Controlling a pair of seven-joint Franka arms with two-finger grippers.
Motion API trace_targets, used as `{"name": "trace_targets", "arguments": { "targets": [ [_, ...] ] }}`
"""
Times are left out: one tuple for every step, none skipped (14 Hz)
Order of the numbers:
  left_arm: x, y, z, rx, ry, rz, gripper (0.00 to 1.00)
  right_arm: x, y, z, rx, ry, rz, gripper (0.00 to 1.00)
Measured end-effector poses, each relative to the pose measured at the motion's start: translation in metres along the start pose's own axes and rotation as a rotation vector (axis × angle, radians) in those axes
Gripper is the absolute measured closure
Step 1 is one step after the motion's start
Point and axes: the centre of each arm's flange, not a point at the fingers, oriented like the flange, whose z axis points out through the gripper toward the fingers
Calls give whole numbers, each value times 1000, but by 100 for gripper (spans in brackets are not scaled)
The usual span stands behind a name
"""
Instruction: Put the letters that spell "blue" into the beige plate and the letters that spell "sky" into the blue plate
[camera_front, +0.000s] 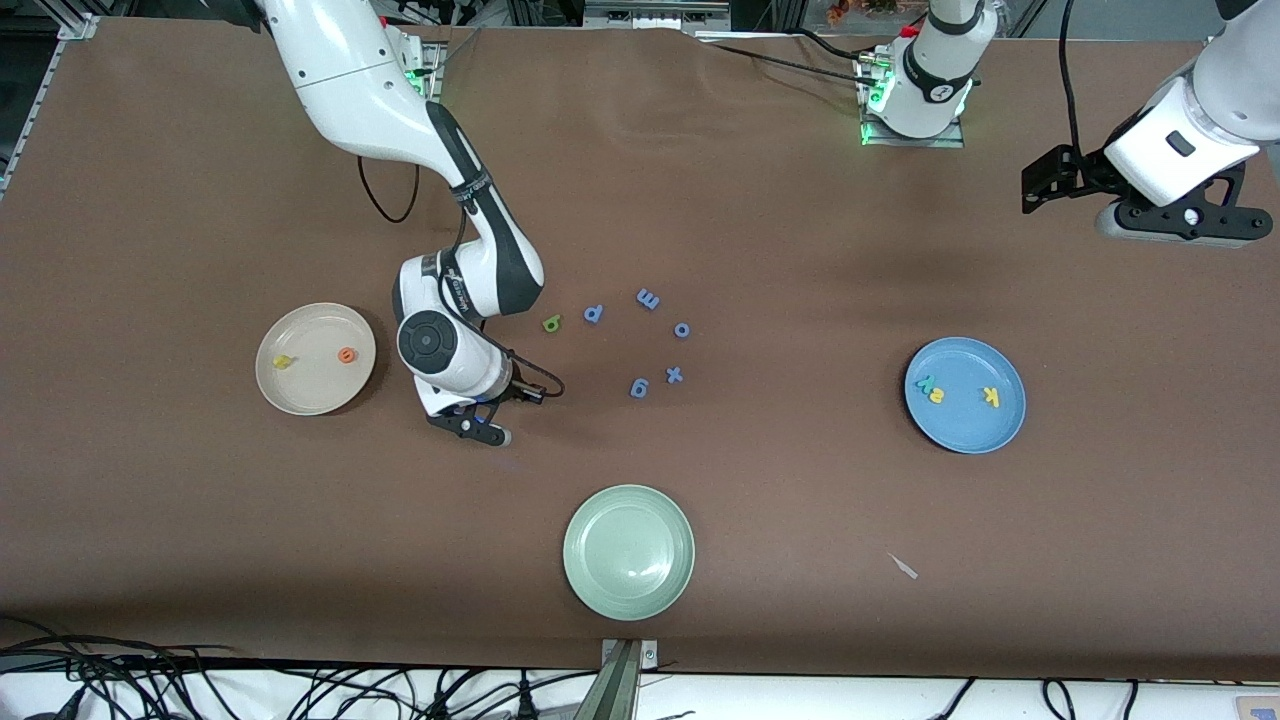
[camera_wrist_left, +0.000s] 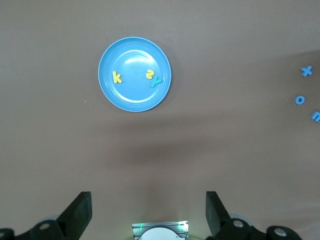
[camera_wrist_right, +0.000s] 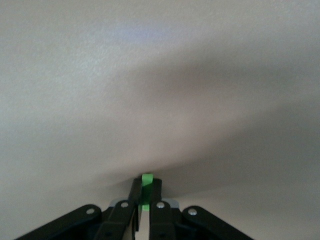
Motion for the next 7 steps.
{"name": "trace_targets", "arguments": {
  "targets": [
    [0, 1, -1, -2, 3, -28, 0, 1, -3, -8, -8, -20, -15, 91],
    [0, 2, -2, -3, 5, -55, 0, 3, -4, -16, -18, -39, -46, 91],
    [0, 5, -4, -3, 8, -69, 0, 8, 0, -24, -31, -54, -81, 91],
    [-1, 10, -5, -1, 11, -71, 0, 15, 11, -31, -51, -70, -119, 91],
    [-1, 14, -6, 0, 14, -74, 0, 24, 26, -38, -71, -89, -164, 91],
    [-2, 17, -7, 1, 16, -74, 0, 34, 44, -46, -88, -104, -210, 91],
    [-2, 18, -8, 2, 17, -75, 0, 44, 64, -54, -99, -112, -252, 91]
  ]
}}
